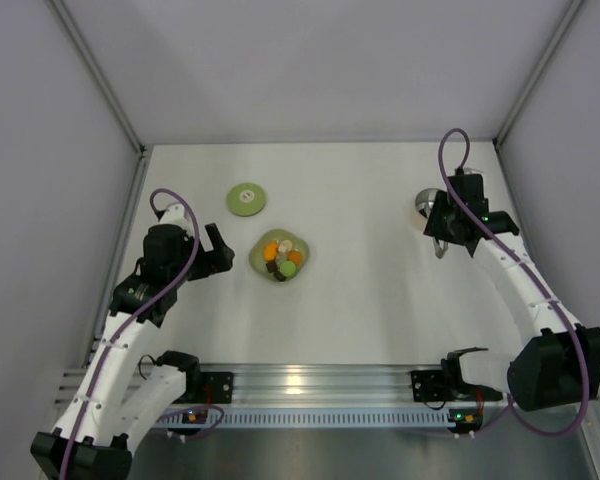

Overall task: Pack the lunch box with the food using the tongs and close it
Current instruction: Place the fake food in the packing box, then pick up the fake food from the plate.

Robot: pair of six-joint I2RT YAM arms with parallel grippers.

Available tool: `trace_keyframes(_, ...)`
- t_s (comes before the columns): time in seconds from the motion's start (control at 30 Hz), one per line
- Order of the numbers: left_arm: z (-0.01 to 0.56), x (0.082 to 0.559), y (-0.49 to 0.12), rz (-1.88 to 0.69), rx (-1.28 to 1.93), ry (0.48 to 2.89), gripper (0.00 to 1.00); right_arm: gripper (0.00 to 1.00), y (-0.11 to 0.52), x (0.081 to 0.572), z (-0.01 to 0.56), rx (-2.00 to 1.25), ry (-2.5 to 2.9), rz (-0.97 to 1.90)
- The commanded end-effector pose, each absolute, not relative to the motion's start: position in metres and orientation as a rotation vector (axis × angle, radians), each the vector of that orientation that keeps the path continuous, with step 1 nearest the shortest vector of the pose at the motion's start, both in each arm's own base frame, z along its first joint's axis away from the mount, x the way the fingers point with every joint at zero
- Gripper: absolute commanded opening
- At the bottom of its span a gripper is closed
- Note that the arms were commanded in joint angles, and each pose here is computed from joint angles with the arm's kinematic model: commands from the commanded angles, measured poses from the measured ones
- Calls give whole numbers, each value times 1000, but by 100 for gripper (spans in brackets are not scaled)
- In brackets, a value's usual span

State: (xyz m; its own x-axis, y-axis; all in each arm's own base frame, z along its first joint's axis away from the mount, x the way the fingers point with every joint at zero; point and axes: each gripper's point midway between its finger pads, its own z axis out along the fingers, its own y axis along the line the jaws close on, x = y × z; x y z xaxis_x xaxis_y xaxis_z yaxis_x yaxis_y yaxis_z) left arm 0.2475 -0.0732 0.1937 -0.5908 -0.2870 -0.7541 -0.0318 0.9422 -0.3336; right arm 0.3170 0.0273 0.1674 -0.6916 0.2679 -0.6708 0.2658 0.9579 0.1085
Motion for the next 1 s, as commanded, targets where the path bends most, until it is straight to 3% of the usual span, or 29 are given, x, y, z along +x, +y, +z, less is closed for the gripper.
trace_keyframes(0.0, 200, 251, -73, -357, -224, 2153, 99, 46, 23, 329, 187, 380, 2273, 29)
trace_keyframes(0.23, 200, 251, -73, -357, -224, 2152, 99, 44, 50, 321, 203, 305, 2262, 137)
trace_keyframes(0.6, 197, 253, -78, -375, -204, 2170, 99, 44, 217, 274, 231, -102, 2260, 431)
trace_keyframes(0.97, 215, 246, -80, -396, -156, 2138, 99, 43, 325, 243, 204, -357, 2313, 408)
